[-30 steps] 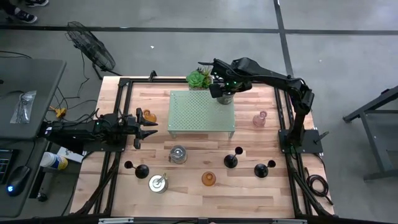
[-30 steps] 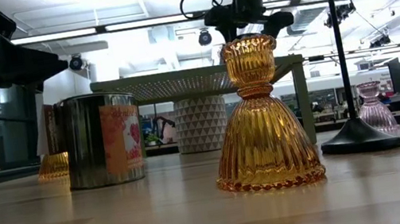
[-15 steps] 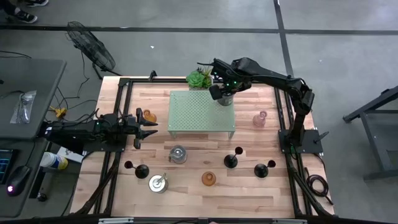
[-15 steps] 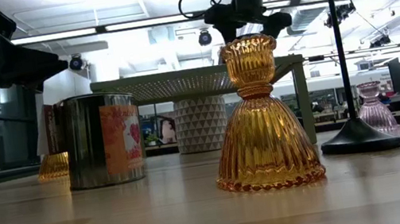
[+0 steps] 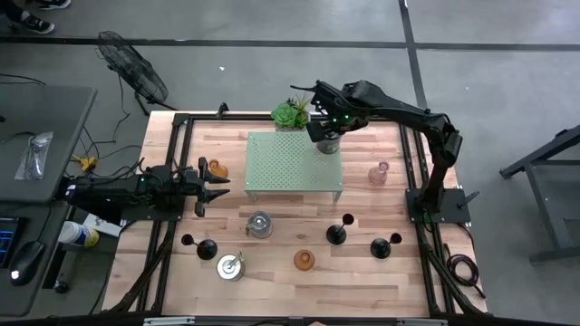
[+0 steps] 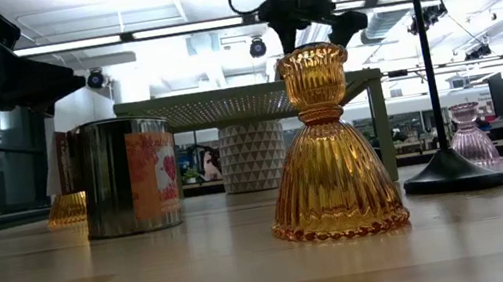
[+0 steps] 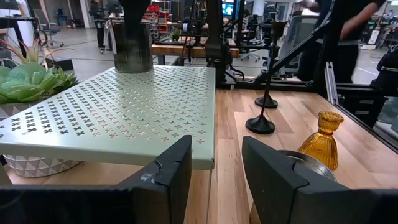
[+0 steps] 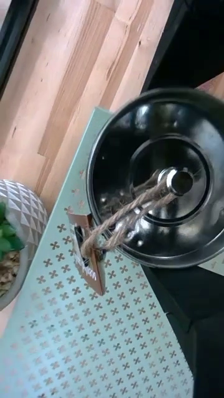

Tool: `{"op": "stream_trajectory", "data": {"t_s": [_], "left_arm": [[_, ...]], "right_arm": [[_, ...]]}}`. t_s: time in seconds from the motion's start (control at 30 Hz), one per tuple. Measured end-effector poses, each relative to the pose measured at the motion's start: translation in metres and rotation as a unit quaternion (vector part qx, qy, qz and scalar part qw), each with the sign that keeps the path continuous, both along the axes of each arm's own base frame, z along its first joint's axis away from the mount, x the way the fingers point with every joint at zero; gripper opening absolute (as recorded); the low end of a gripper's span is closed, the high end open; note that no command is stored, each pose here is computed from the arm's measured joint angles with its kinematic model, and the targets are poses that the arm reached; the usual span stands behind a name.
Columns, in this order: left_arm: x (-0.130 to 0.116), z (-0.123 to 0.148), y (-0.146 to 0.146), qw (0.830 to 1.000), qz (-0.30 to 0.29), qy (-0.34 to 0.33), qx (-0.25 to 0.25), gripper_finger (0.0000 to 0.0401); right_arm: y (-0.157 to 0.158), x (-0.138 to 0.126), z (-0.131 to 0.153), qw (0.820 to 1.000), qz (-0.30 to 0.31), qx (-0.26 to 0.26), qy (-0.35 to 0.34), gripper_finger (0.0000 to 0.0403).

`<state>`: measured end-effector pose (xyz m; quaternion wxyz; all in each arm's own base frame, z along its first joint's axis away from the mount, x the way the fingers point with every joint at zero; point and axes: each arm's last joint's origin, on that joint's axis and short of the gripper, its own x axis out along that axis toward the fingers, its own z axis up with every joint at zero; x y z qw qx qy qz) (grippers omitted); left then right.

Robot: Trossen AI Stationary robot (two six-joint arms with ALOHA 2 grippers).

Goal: Pick & Place candle stick holders
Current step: Put the top silver scented candle on the shelf, then put the bottom silver scented candle on the shelf

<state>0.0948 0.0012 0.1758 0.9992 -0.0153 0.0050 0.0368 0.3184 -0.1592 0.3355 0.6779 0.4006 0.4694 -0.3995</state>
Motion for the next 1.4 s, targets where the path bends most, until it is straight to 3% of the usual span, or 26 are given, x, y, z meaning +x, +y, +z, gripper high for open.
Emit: {"op": "stream_trajectory", "data": {"t_s": [0.8, 0.93, 1.13, 1.4], "left_arm": [[0.0, 0.0, 0.0, 1.0, 0.0, 0.0, 0.0, 0.0138], [0.0, 0.0, 0.0, 1.0, 0.0, 0.0, 0.0, 0.0138], [0.0, 0.0, 0.0, 1.0, 0.0, 0.0, 0.0, 0.0138], [0.0, 0.0, 0.0, 1.0, 0.0, 0.0, 0.0, 0.0138]], "right_arm": [[0.01, -0.029, 0.041, 0.998, -0.007, -0.027, -0.062, 0.04], [0.023, -0.042, 0.052, 0.997, 0.048, -0.022, -0.059, 0.04], [0.053, -0.062, 0.07, 0.984, 0.155, -0.08, -0.025, 0.04], [0.084, -0.08, 0.084, 0.971, 0.209, -0.112, -0.003, 0.04]]}}
